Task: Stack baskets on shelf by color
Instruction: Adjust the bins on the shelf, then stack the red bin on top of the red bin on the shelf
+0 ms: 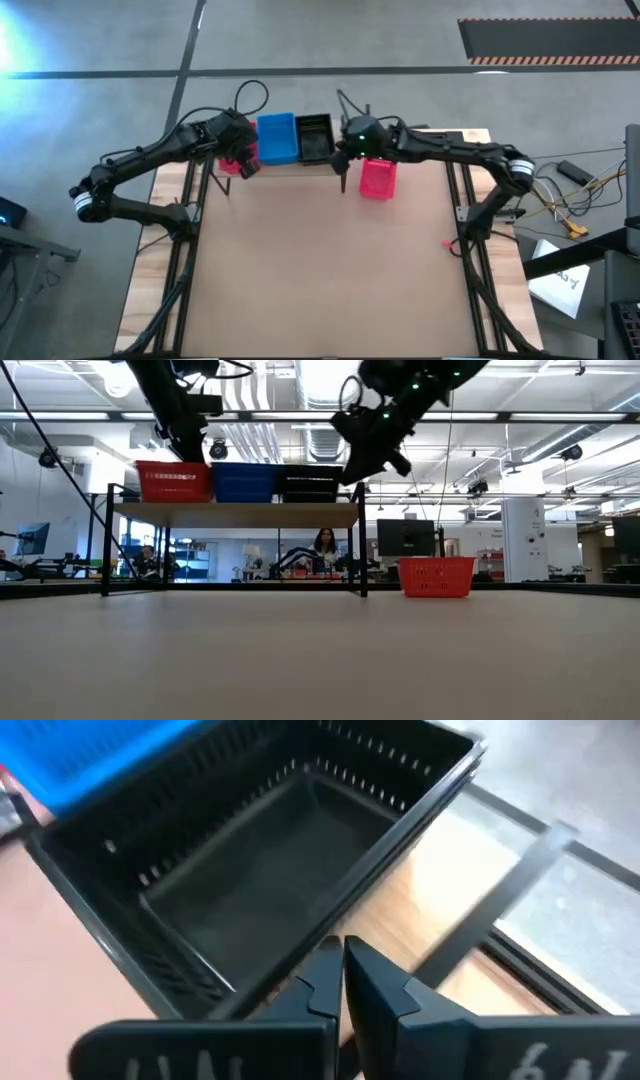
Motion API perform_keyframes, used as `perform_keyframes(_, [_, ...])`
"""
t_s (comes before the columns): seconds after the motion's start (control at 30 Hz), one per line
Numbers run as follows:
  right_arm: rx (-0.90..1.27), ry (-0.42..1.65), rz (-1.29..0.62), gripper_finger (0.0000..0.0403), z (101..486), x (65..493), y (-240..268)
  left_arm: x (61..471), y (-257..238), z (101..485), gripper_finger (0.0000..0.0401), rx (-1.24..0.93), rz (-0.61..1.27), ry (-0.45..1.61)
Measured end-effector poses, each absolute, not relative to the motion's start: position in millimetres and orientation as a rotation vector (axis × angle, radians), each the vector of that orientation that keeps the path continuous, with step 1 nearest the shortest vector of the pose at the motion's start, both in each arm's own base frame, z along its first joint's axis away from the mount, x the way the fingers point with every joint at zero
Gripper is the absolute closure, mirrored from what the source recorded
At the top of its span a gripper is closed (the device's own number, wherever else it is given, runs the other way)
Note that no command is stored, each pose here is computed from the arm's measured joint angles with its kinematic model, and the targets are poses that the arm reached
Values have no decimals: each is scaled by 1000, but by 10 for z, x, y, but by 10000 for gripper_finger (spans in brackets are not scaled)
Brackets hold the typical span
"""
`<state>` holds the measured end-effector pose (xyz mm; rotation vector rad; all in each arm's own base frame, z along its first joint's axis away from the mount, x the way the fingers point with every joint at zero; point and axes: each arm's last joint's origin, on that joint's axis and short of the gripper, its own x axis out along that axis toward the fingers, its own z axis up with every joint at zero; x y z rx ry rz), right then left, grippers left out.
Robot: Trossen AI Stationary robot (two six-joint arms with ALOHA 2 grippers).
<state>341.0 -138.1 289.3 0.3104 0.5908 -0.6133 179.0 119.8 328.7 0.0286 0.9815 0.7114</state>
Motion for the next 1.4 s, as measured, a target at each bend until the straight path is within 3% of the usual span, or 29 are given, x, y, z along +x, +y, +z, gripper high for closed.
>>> perform_keyframes(0.37, [213, 717, -593, 394, 3084, 3635, -1070, 1683, 1140, 3260, 295, 62, 724, 985])
perform_keyframes(0.57, [124, 739, -645, 394, 3244, 3480, -883, 1549, 1058, 3450, 295, 42, 767, 872])
perform_keyframes(0.83, [10, 829, -500, 394, 3260, 3040, -380, 1288, 803, 3647, 295, 41, 750, 720])
perform_keyframes(1.17, [64, 985, -449, 391, 2521, 2204, -155, 1456, 347, 3578, 295, 127, 404, 568])
perform_keyframes(1.4, [58, 928, -324, 318, 2100, 2160, -249, 1903, -51, 3307, 295, 237, 264, 556])
